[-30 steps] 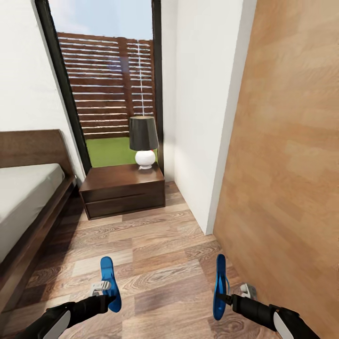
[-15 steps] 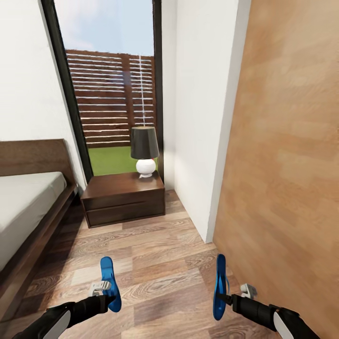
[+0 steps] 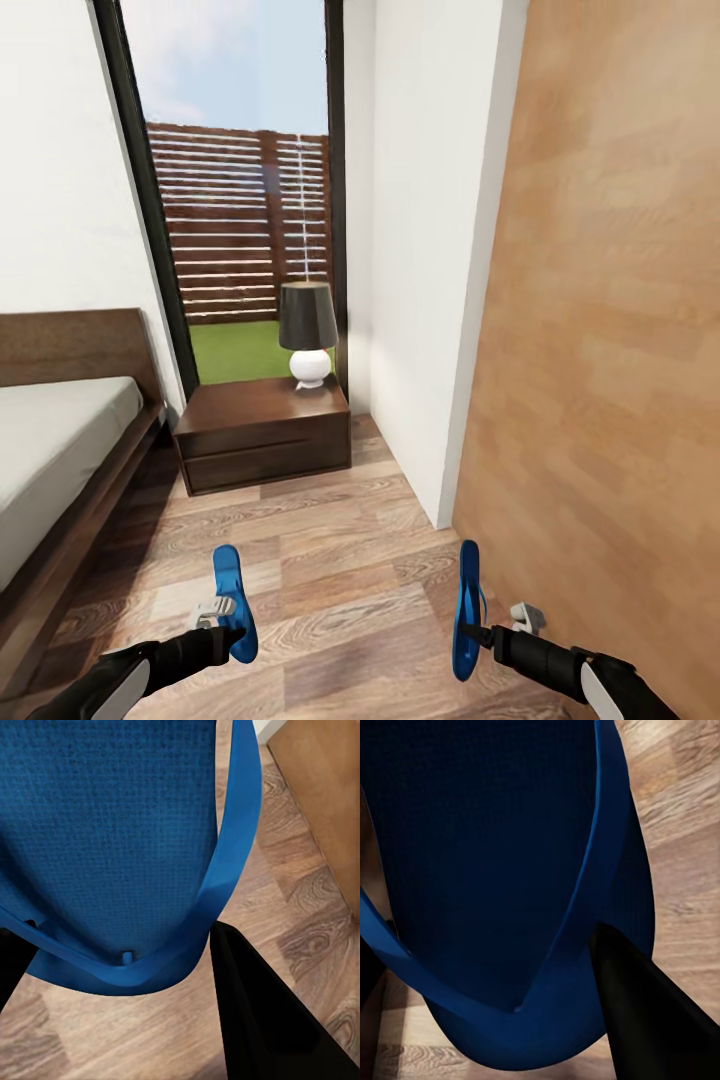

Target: In the bedroom, move the book from the bed onto either nightstand, and place the two sandals side by side next to the bed.

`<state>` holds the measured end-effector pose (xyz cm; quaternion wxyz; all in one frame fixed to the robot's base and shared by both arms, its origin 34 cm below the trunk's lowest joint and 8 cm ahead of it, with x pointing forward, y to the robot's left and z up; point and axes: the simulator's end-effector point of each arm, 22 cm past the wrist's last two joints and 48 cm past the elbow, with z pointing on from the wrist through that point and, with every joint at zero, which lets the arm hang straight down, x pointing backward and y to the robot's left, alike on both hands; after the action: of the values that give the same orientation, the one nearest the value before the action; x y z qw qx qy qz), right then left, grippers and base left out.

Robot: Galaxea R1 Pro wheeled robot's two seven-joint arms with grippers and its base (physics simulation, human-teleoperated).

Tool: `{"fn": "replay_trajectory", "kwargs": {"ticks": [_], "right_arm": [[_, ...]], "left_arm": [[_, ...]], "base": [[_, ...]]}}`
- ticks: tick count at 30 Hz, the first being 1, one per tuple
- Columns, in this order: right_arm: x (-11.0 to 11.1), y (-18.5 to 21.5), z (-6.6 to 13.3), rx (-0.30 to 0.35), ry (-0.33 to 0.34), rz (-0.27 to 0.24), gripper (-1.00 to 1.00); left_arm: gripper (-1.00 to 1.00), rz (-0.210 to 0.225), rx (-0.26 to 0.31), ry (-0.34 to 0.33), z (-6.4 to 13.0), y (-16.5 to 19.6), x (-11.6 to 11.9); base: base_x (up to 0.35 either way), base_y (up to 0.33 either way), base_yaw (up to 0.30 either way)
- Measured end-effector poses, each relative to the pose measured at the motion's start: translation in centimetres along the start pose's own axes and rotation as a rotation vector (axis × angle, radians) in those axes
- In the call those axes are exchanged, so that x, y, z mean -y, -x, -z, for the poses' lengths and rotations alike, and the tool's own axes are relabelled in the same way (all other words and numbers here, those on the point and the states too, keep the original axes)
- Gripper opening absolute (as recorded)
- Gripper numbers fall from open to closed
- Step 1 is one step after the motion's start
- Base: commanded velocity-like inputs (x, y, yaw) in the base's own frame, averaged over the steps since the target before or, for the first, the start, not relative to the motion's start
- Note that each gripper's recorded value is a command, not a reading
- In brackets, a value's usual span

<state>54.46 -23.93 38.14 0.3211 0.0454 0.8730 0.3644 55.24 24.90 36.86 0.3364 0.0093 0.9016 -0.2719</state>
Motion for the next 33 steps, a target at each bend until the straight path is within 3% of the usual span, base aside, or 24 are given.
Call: {"fn": "replay_trajectory", "kwargs": {"ticks": [33], "right_arm": [[-4.6, 5.3, 2.8, 0.0, -0.001, -0.001, -1.0]], "left_arm": [[-1.0, 0.001, -0.001, -0.001, 3.4, 5.8, 3.3]], "base": [[0.0, 0.0, 0.0]]}}
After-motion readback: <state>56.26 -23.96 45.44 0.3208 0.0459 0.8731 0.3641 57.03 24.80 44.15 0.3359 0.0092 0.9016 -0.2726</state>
